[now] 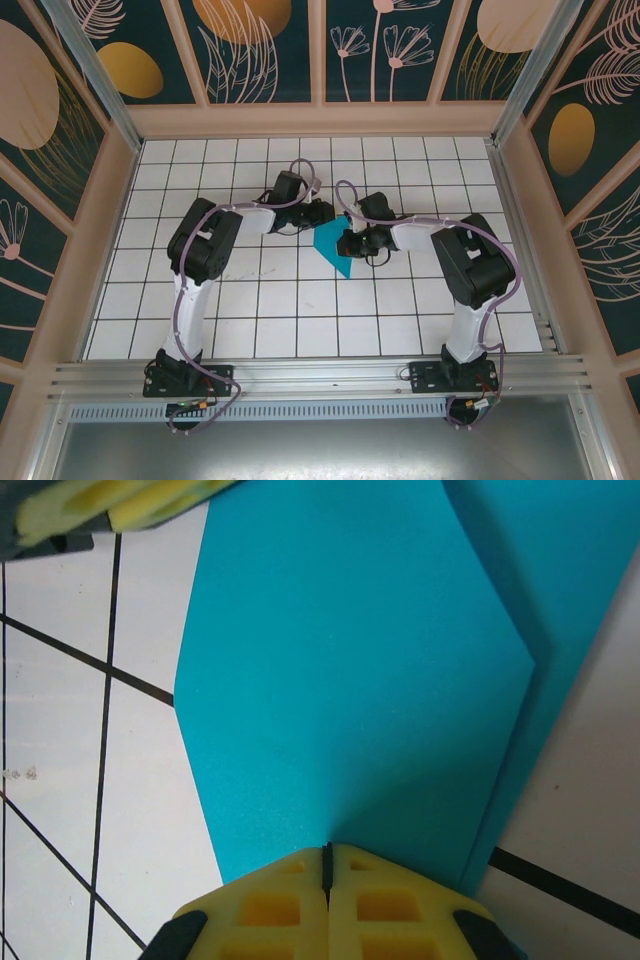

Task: Fold a paper plane with a square sheet of paper (fold left side to right side)
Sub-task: Fourth fold the wing at the center of the table.

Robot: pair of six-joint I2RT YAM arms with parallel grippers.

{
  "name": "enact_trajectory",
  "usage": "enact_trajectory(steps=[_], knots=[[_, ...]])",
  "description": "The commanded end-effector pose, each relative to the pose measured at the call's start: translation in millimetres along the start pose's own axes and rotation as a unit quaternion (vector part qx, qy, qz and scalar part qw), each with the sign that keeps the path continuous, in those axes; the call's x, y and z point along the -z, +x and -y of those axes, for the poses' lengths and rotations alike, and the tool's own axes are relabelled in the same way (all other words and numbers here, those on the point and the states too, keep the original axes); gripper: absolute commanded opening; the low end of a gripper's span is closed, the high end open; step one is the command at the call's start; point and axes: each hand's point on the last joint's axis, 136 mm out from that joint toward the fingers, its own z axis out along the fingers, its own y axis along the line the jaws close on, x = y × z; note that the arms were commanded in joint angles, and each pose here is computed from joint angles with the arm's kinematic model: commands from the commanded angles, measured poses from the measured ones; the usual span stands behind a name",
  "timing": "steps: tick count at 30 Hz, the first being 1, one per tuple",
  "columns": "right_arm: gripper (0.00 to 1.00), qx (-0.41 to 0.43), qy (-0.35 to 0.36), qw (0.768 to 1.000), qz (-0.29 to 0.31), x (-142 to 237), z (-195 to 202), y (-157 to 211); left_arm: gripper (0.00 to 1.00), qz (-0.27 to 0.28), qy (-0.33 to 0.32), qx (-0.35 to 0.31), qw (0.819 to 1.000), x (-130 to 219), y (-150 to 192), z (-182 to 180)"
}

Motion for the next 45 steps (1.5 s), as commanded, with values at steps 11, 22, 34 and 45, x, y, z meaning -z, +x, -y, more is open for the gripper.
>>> enact_trajectory(steps=[11,22,34,45], knots=[[0.0,0.009,0.015,0.999,-0.038,-3.1,3.3,19.5,0.25,0.031,-0.114,0.0,0.993,0.1,-28.0,-55.2],[0.07,0.052,-0.035,0.997,0.04,33.5,-39.6,-24.8,0.33,0.084,-0.091,-0.045,0.991,46.3,-72.7,-8.1],[0.49,0.021,-0.067,0.988,0.136,87.3,-31.5,-43.9,0.47,0.072,0.012,-0.033,0.997,73.7,-15.3,36.7],[0.53,0.001,-0.053,0.987,0.15,95.7,-21.7,-28.8,0.48,0.016,0.025,-0.008,1.0,28.4,13.8,22.4]])
